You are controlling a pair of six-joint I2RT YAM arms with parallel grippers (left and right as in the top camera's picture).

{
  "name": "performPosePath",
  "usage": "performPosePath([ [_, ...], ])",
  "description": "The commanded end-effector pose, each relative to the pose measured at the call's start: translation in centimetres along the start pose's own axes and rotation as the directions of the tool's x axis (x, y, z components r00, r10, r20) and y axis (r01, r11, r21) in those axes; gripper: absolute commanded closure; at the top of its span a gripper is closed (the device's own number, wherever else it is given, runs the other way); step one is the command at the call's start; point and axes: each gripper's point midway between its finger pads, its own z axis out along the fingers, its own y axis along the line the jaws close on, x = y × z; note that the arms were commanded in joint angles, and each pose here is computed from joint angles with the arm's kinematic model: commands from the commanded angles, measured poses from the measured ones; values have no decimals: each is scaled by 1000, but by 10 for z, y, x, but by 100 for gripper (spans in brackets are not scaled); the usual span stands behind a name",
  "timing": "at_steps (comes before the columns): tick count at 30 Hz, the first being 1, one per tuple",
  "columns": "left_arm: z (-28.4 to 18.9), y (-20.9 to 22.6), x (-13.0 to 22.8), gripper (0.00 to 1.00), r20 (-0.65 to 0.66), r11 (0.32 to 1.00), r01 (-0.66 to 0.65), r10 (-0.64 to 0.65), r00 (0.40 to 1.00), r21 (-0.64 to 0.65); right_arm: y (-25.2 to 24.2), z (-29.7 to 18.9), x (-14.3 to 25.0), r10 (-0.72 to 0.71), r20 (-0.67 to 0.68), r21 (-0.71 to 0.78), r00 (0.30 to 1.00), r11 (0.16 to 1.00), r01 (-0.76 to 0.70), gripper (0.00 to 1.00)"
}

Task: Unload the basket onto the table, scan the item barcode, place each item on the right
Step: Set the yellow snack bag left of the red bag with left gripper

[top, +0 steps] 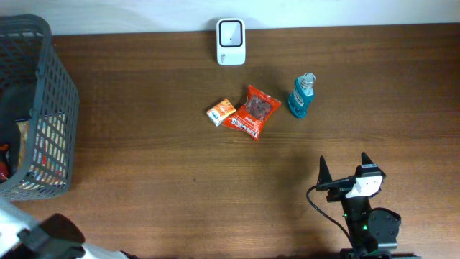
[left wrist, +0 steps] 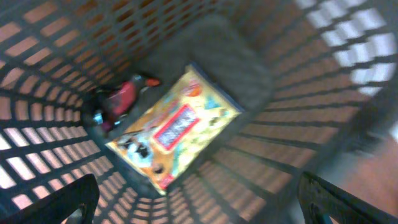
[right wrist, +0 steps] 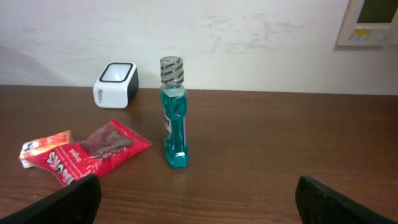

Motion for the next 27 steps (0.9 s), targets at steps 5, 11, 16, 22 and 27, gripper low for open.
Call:
performPosePath([
  [5,90,60,22,10,-212,941,-56,-18,977,-335,1,0,3,10,-3,-4,1000,1000,-10,1],
  [11,140,68,48,14,-384,926,-176,37,923,-334,1,0,3,10,-3,-4,1000,1000,-10,1],
  [16,152,41,50,16,-404,941,-257,152,902,-220,1,0,3,10,-3,-4,1000,1000,-10,1],
  [22,179,39,56,15,-443,928,-326,221,869,-178,1,0,3,10,-4,-4,1000,1000,-10,1],
  [27,205,26,59,21,-441,929,-364,297,847,-74,1,0,3,10,-4,-4,1000,1000,-10,1],
])
